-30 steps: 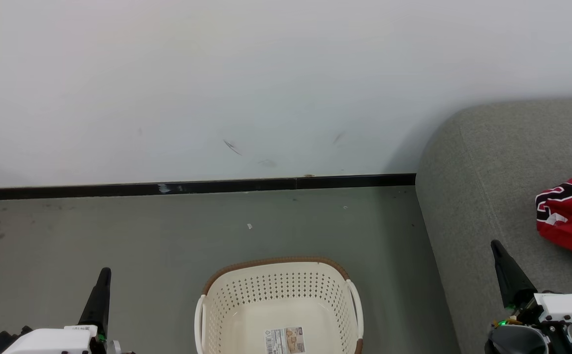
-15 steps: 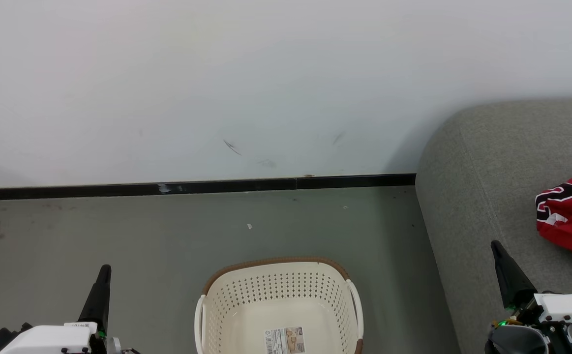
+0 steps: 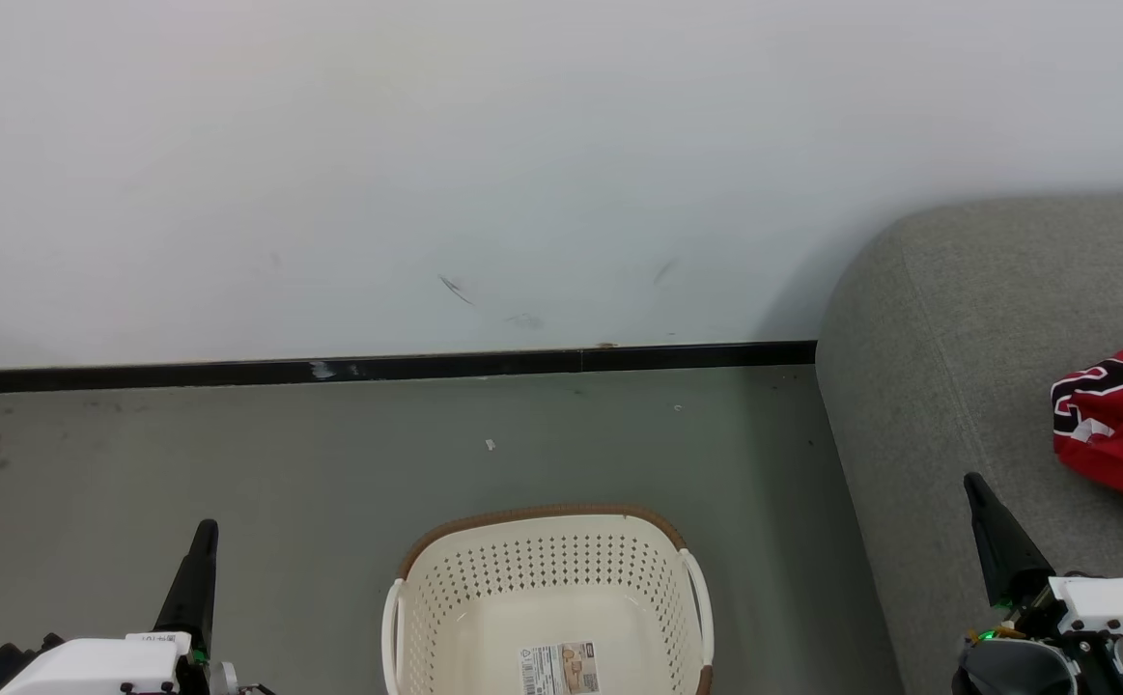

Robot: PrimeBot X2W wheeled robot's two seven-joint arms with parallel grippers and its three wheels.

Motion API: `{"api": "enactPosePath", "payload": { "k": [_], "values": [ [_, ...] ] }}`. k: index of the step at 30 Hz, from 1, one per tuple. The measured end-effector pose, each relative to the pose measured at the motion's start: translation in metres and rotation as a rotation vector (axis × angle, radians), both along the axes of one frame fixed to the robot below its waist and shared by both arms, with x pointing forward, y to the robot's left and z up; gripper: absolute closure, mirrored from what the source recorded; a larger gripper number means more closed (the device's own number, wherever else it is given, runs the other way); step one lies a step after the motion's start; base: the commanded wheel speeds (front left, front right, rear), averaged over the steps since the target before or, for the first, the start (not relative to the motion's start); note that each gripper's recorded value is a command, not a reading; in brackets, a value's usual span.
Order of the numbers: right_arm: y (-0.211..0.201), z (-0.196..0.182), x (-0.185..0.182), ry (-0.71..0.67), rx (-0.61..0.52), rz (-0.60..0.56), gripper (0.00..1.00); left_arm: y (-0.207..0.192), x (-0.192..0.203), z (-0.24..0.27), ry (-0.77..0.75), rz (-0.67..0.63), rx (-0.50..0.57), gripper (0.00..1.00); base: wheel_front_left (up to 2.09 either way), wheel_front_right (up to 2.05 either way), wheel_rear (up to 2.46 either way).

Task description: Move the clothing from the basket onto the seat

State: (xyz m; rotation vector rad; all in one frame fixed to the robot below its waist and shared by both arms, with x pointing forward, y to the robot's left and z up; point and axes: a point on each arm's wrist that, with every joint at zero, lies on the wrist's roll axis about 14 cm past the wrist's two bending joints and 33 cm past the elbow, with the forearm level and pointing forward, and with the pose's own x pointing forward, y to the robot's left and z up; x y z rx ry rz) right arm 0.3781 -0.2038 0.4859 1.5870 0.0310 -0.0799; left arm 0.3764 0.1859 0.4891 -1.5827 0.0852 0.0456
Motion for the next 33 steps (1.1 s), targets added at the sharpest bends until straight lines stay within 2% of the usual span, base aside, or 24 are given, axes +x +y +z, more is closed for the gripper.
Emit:
{"api": "enactPosePath", "payload": {
  "k": [33],
  "values": [
    [-0.0004, -0.0002, -0.0001, 0.001, 0.004, -0.001, 1.0, 0.0004, -0.0002, -0.0005, -0.003, 0.002, 0.0, 1.0, 0.0, 0.0, 0.0]
  ]
}}
